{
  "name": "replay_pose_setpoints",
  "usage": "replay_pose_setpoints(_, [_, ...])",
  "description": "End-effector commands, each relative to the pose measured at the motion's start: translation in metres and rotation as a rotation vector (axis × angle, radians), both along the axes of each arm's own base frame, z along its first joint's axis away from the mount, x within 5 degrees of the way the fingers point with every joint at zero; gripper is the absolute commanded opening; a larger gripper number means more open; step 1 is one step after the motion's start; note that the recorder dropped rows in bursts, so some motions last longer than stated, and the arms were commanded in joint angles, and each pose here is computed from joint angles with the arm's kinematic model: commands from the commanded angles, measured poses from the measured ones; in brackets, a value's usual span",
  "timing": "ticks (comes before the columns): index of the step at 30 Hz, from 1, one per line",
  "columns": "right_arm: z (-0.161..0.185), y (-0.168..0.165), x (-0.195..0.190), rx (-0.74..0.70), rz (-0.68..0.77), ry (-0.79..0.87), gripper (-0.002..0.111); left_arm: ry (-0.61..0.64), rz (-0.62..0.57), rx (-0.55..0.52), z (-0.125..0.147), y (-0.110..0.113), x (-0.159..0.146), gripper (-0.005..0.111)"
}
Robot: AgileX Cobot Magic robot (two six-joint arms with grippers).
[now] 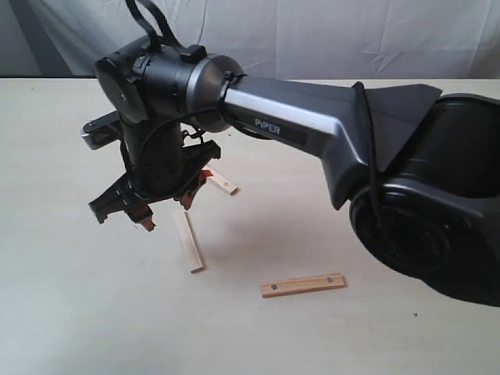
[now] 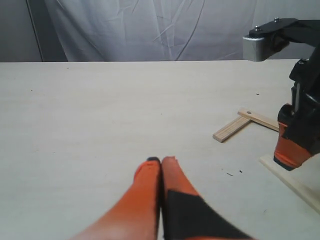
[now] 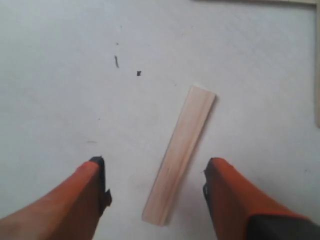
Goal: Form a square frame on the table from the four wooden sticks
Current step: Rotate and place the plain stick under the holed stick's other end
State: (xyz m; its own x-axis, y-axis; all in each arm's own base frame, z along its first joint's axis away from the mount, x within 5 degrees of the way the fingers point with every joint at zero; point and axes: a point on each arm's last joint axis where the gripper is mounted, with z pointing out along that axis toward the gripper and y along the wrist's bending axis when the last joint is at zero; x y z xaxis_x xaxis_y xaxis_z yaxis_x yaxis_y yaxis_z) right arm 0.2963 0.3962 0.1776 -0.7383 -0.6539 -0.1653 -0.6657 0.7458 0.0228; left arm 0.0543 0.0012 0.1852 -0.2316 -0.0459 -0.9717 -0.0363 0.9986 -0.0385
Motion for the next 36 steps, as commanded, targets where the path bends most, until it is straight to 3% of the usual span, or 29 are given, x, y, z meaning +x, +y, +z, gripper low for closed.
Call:
replay_pose_setpoints(1, [-0.01,-0.003,0.005,-0.033,-0.035,-0.007,0.058,-0.015,0.004,0.0,0.0,0.0,0.0,0.0])
replay_pose_setpoints(9, [-0.042,-0.007,0.002,-0.081,-0.036,0.03,0.058,-0.015,0.004,0.0,0.0,0.0,0.0,0.0])
replay_pose_setpoints(28, [-0.065,-0.011,-0.003,-0.079,-0.055,0.086,0.051,-0.015,0.004,0.0,0.0,0.0,0.0,0.0])
replay_pose_setpoints(30, [-0.067,-0.012,-0.003,-0.082,-0.055,0.088,0.042,-0.015,0.004,0.0,0.0,0.0,0.0,0.0])
replay_pose_setpoints(31, [-0.067,-0.012,-0.003,-0.086,-0.054,0.084,0.024,-0.015,0.004,0.0,0.0,0.0,0.0,0.0])
replay_pose_setpoints(32, [-0.067,-0.012,-0.003,-0.086,-0.054,0.084,0.016,-0.015,0.004,0.0,0.0,0.0,0.0,0.0])
replay_pose_setpoints(33, [-0.064,-0.013,-0.002,-0.092,-0.047,0.067,0.0,-0.015,0.004,0.0,0.0,0.0,0.0,0.0])
replay_pose_setpoints(36, [-0.047,-0.019,0.006,-0.118,-0.021,-0.027,0.0,-0.015,0.004,0.0,0.0,0.0,0.0,0.0])
